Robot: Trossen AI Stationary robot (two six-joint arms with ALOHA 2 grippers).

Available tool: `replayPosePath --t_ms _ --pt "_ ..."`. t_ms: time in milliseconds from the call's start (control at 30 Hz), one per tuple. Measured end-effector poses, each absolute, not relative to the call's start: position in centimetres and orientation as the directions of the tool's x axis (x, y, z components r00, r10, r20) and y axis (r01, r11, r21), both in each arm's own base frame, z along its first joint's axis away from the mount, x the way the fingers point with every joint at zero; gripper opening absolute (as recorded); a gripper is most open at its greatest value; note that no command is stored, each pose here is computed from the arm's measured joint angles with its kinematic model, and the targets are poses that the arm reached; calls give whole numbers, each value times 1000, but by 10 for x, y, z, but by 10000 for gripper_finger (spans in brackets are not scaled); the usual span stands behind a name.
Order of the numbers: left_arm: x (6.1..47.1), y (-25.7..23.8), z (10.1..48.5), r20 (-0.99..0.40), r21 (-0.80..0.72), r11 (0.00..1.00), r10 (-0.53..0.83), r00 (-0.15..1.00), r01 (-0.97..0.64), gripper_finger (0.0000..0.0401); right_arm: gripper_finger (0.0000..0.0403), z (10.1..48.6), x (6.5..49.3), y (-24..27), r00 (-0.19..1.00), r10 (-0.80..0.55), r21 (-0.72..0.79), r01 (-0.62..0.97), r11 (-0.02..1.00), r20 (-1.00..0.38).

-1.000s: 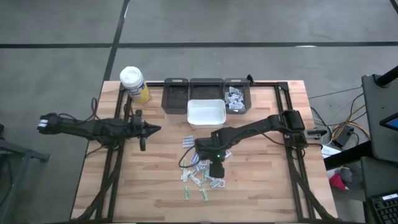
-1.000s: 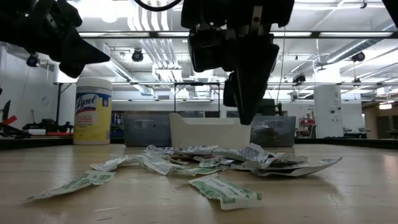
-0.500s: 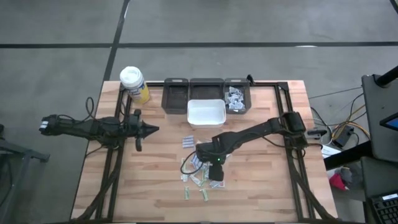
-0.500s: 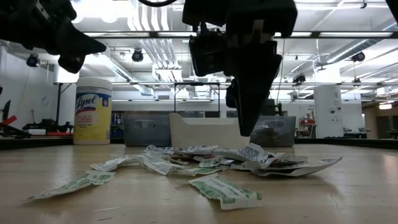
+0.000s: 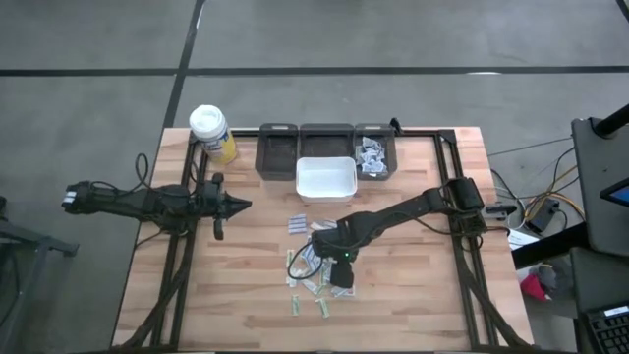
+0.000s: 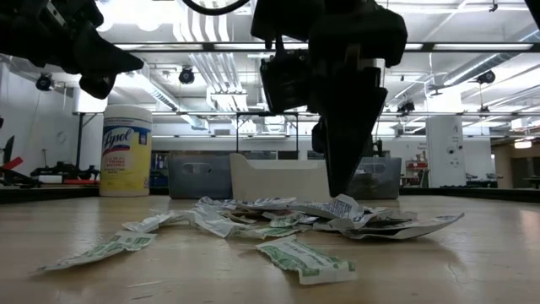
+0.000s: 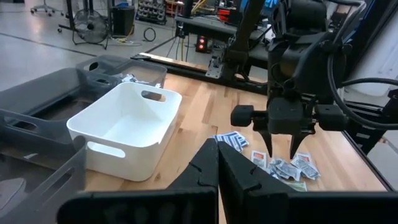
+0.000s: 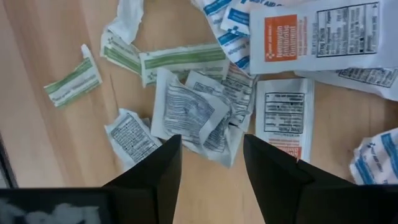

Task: Pick & Place First Aid Supplies
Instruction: Put the blue alcohol pad into the right black bin

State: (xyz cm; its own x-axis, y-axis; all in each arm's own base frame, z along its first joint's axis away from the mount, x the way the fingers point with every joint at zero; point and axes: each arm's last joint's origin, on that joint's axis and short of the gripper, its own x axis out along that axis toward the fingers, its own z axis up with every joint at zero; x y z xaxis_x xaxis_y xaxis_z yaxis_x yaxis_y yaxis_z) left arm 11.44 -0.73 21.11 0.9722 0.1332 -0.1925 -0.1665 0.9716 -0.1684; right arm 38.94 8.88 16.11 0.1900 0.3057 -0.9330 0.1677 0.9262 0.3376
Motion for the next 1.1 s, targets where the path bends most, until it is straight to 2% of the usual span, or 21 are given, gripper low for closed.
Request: replayPosePath --t_ms 300,633,900,1100 --pt "114 -7 211 -192 -166 972 133 972 -166 0 171 149 382 92 168 299 328 183 927 -939" --pt "114 -7 211 -192 -159 973 133 972 -165 0 168 146 384 93 215 277 321 208 924 -936" --pt "114 -7 211 -192 -156 974 133 972 -164 0 141 144 381 101 208 279 319 189 929 -937" --pt "114 -7 211 -193 -155 974 133 972 -164 0 105 144 382 104 225 269 312 187 931 -936"
